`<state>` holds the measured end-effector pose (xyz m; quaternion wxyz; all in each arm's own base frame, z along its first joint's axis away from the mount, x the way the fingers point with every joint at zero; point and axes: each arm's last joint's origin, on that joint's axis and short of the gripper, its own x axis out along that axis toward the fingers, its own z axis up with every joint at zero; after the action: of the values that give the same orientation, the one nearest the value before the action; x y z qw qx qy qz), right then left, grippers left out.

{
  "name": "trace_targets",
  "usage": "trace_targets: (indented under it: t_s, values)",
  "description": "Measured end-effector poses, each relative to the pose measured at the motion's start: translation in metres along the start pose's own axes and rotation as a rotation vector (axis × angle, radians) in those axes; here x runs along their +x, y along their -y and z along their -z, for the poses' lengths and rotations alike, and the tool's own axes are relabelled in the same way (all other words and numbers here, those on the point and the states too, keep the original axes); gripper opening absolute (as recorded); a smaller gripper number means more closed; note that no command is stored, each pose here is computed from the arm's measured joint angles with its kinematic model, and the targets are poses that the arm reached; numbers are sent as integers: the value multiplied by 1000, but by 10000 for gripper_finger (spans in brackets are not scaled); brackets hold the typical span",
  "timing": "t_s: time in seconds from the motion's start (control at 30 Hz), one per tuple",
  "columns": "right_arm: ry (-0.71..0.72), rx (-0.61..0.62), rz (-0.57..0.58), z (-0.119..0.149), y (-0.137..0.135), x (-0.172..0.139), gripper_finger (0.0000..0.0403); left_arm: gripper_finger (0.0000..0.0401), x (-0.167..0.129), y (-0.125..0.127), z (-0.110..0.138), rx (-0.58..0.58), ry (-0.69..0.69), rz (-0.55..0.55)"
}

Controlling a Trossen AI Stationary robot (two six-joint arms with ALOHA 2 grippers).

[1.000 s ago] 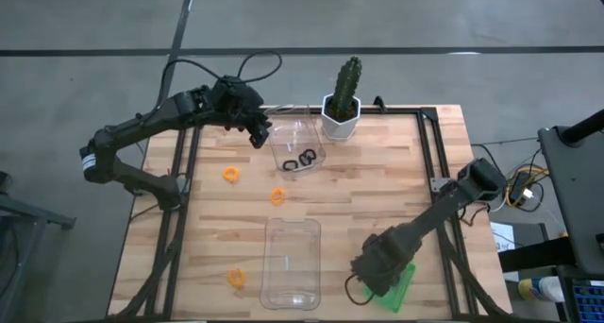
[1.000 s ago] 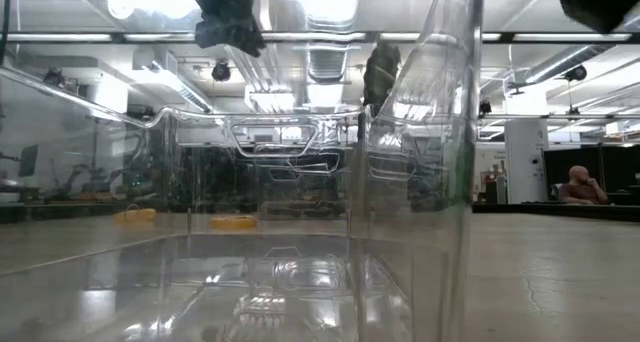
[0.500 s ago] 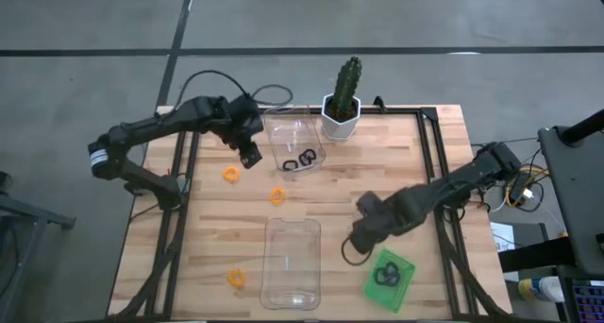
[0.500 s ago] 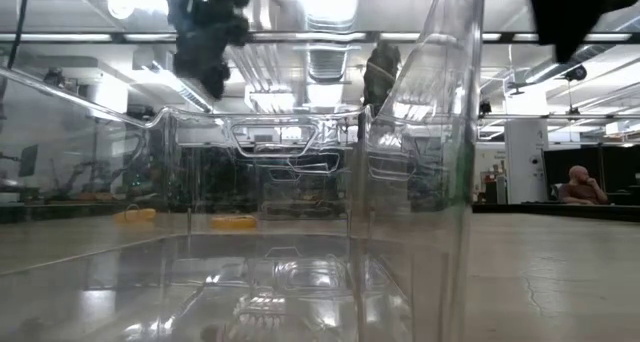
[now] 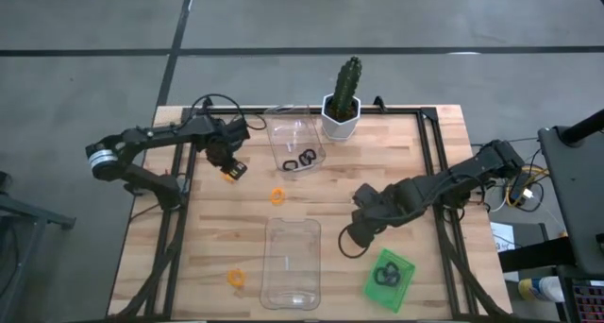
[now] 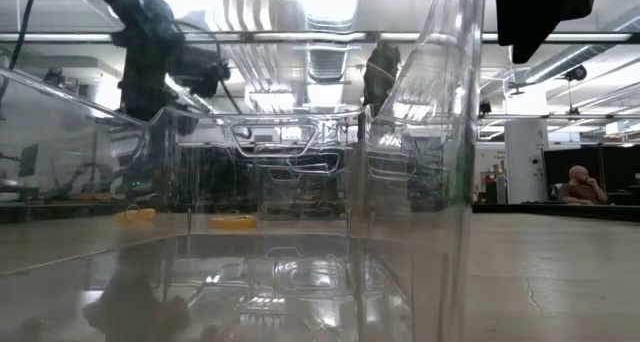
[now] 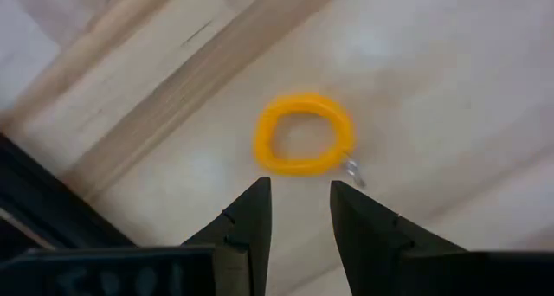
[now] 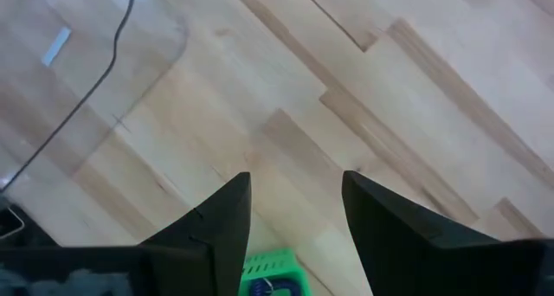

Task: Sort spring keychains
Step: Put the top left yellow spring keychain into the bottom transparent bin

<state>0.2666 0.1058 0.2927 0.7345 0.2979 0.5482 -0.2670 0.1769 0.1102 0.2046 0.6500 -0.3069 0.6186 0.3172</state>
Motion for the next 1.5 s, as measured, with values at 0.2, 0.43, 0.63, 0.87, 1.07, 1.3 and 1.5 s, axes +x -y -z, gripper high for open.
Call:
trace_targets:
  t_s: [0.2, 0.43, 0.63, 0.87, 1.07, 1.3, 1.5]
  values:
    - [-1, -38, -1, 0, 0, 0, 178, 113, 19, -16, 1, -128, 13, -18]
    - [-2, -58, -1, 0, 0, 0, 178, 113, 30, -26, 3, -168, 5, -8]
    - [-2, -65, 0, 0, 0, 0, 178, 113, 38, -25, 2, -180, 40, 21]
    - [-2, -60, 2, -1, 0, 0, 178, 113, 41, -26, 4, -160, 37, 6]
    - [-1, -57, 1, -1, 0, 0, 178, 113, 53, -27, 6, -158, 13, -8]
    - [-1, -54, 1, -2, 0, 1, 178, 111, 56, -26, 4, -154, 38, -3]
    - [3, -42, 3, -4, 1, 1, 178, 40, 63, -26, 2, -99, 10, -27]
